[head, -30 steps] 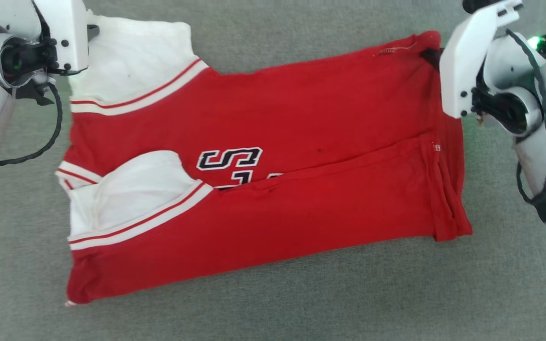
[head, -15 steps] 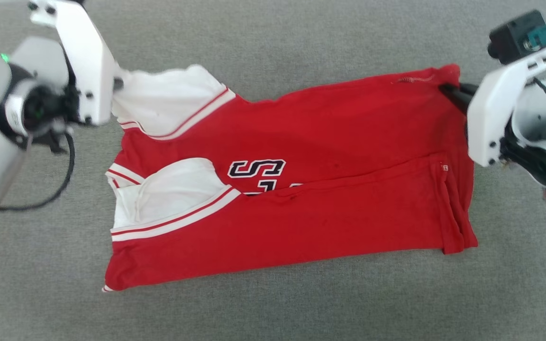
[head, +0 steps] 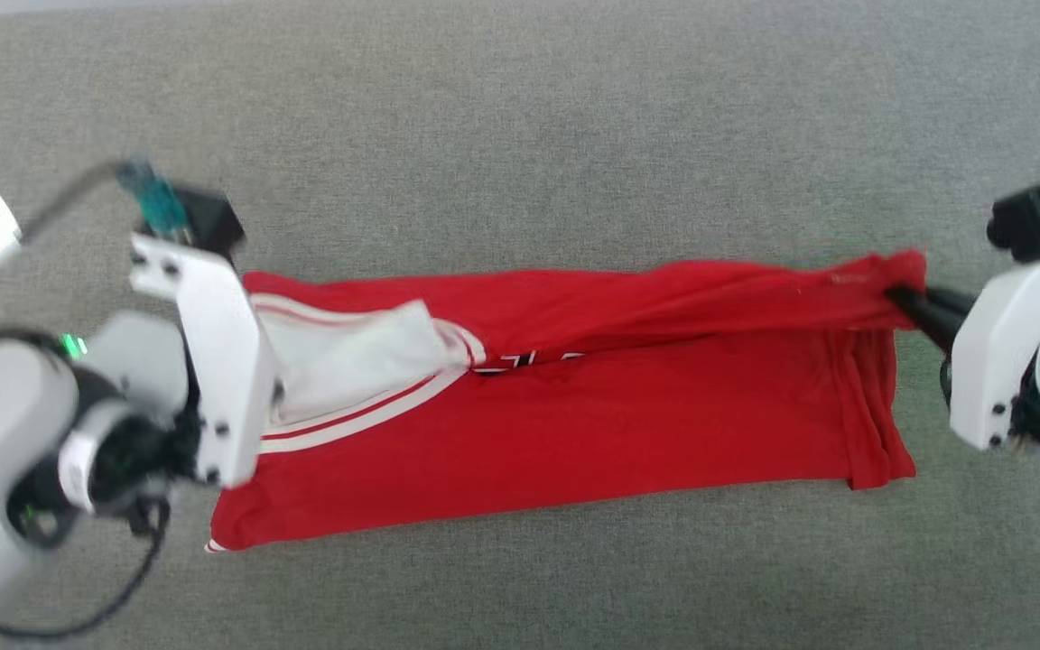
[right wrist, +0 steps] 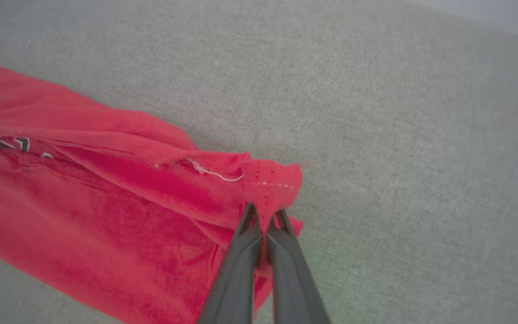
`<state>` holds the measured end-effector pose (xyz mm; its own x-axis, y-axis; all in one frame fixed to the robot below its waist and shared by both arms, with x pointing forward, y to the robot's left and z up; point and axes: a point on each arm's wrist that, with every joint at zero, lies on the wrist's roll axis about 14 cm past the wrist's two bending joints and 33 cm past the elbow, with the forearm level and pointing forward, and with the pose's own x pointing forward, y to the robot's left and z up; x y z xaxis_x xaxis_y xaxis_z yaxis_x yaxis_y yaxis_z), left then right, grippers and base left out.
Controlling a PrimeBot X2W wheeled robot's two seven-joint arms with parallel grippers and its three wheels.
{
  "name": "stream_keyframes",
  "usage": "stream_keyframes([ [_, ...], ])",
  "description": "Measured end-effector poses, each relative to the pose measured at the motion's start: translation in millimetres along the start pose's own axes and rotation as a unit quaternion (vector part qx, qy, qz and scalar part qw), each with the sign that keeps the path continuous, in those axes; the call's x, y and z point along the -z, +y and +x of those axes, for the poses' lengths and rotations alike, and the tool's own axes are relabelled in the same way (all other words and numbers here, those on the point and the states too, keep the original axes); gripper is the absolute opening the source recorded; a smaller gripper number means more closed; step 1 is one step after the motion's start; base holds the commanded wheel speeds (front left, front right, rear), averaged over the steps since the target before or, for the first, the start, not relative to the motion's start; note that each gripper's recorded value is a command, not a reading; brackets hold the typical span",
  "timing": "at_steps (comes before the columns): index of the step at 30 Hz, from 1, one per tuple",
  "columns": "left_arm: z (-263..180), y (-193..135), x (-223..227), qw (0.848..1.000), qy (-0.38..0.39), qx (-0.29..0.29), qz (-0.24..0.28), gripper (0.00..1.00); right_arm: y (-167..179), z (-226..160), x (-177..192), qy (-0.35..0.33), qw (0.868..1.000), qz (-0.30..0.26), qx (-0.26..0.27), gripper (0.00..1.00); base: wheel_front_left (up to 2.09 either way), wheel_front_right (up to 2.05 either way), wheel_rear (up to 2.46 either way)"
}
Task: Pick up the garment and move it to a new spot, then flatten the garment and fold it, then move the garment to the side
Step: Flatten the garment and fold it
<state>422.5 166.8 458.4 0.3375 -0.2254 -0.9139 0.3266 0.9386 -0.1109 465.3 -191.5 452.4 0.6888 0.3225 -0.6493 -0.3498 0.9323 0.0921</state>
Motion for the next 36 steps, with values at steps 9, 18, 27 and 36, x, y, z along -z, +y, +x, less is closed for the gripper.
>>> stream_keyframes([
  [9,33.2,1.2,50.9,0.997,0.048,0.015,-0.050,1.00,8.1,8.2,46.9,0.049,0.998,0.046,-0.003,1.00,0.00,0.00,0.00],
  [18,24.4,9.1,13.7,0.995,-0.088,0.019,-0.053,1.00,14.1,-2.7,44.7,0.038,0.998,0.048,-0.007,1.00,0.00,0.00,0.00],
  [27,-12.9,17.5,-25.2,0.957,-0.290,0.004,-0.023,1.00,2.6,-29.9,25.0,-0.021,0.997,0.070,0.017,1.00,0.00,0.00,0.00],
  [36,-50.1,43.5,-25.0,0.893,-0.446,-0.049,-0.034,1.00,-15.6,-38.4,28.5,-0.030,0.992,0.111,0.051,1.00,0.00,0.00,0.00],
])
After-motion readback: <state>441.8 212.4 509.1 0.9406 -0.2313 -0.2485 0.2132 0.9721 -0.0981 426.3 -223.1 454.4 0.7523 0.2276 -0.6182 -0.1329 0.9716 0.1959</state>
